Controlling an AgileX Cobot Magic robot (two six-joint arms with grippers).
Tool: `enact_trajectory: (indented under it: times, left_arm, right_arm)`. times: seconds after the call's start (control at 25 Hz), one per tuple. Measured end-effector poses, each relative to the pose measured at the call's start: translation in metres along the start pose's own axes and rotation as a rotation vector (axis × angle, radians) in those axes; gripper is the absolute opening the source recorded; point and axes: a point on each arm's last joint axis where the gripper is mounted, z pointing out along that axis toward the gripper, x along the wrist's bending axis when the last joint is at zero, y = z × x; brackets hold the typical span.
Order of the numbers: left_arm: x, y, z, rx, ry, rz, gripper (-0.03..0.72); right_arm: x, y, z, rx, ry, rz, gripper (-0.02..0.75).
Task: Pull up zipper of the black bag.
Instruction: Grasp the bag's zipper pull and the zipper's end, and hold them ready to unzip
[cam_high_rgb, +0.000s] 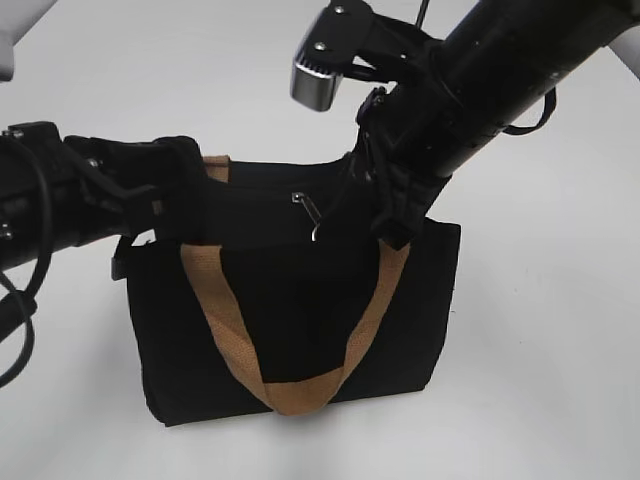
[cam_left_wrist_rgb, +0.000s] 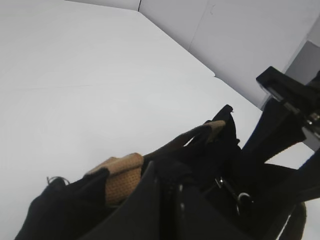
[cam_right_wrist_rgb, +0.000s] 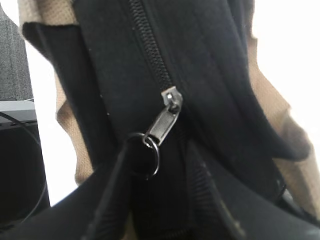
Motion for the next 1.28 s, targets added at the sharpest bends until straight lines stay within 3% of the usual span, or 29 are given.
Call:
enact_trajectory:
  times: [0.2,0.44,0.8,1.0,1.28]
  left_arm:
    - [0.0,0.0,0.0,0.0,0.0,0.001,-0.001]
    - [0.0,-0.001,0.0,0.01,0.003,0.001,-0.001]
    - [0.001,-0.004,-0.002,0.052,0.018,0.001,-0.001]
    - [0.011,-0.005,-0.008,0.106,0.077,-0.009,-0.001]
    - [0.024,0.002,-0.016,0.09,0.135,0.003,0.001]
  right_arm:
    - [0.004,0.001,0.018,0.024,0.034,-0.03,0.277]
    - [0.011,0.005,0.031,0.074,0.005,-0.084,0.055]
    - [0.009,0.0,-0.009,0.188,-0.197,-0.061,0.037]
    - [0.01,-0.006,-0.038,0.199,-0.238,0.031,-0.001]
    - [-0.02,-0.041,-0.069,0.214,-0.256,0.291,-0.001]
